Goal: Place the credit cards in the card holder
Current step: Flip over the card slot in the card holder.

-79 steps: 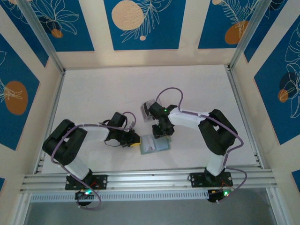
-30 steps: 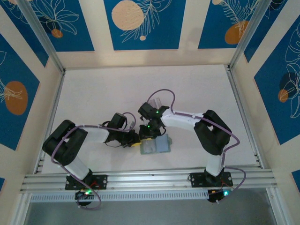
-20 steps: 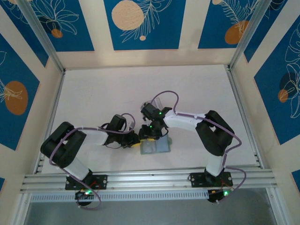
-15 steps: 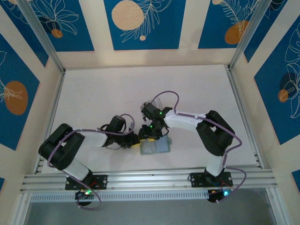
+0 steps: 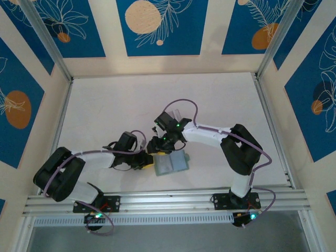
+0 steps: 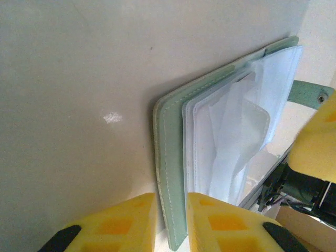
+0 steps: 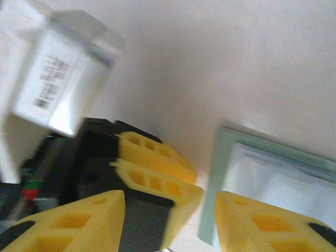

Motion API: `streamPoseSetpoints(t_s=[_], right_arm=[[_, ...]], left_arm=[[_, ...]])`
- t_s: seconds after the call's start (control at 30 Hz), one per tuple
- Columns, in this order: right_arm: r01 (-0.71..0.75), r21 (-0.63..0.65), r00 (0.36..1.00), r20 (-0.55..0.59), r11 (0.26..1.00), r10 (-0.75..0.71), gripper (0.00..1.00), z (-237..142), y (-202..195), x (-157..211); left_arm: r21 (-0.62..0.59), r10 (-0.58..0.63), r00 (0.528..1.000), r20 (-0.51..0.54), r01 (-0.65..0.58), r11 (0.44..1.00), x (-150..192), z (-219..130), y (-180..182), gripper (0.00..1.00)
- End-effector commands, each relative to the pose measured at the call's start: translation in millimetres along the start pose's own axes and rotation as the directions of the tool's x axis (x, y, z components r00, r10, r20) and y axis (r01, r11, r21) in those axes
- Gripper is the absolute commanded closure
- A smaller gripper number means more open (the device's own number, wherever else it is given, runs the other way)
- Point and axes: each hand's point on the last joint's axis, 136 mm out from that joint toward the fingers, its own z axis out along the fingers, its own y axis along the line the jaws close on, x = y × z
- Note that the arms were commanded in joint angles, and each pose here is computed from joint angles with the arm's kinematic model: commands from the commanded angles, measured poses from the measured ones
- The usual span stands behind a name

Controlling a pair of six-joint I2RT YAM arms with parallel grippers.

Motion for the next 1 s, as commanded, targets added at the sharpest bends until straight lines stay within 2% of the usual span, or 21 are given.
streamPoseSetpoints(t_s=[0.0, 0.1, 0.27, 0.4, 0.47, 0.6, 0.67, 0.97], right_arm=[[0.04, -0.064, 0.999, -0.012, 0.997, -0.041, 0.5, -3.5, 19.7, 0.2], [0.048, -0.073, 0.999, -0.01, 0.996, -0.049, 0.49, -6.9, 23.1, 0.5], [0.071, -0.047, 0.997, 0.033, 0.996, -0.07, 0.48, -26.4, 24.4, -1.1], [0.046, 0.004, 0.998, 0.053, 0.999, -0.046, 0.48, -43.5, 4.6, 2.4], [0.021, 0.037, 0.998, 0.063, 0.999, -0.023, 0.54, -49.5, -11.2, 5.8], [-0.009, 0.098, 0.999, 0.04, 0.995, 0.005, 0.84, -49.2, -37.1, 19.4], [-0.01, 0.115, 1.0, 0.008, 0.993, 0.009, 0.92, -41.2, -42.7, 27.2], [0.016, 0.148, 0.995, -0.095, 0.989, -0.002, 0.95, 13.1, -46.0, 43.2]], left_arm=[[0.004, 0.006, 1.0, -0.013, -0.006, 1.0, 3.7, -7.1, 2.2, 0.78], [-0.034, 0.008, 1.0, 0.001, -0.008, 0.999, 1.0, -12.4, 8.7, 0.78], [-0.026, -0.001, 1.0, 0.023, 0.001, 1.0, -2.9, -26.0, 10.0, 0.78], [-0.025, 0.038, 0.999, 0.034, -0.037, 0.999, -4.7, -39.6, 2.3, 0.77], [-0.037, 0.059, 0.998, 0.034, -0.058, 0.998, -4.8, -44.2, -0.9, 0.75], [-0.022, 0.072, 0.997, 0.031, -0.072, 0.997, -6.1, -46.3, -7.9, 0.74], [-0.002, 0.072, 0.997, 0.03, -0.072, 0.997, -8.0, -45.4, -12.4, 0.74], [0.017, 0.069, 0.997, 0.027, -0.07, 0.997, -14.0, -42.7, -20.2, 0.73]])
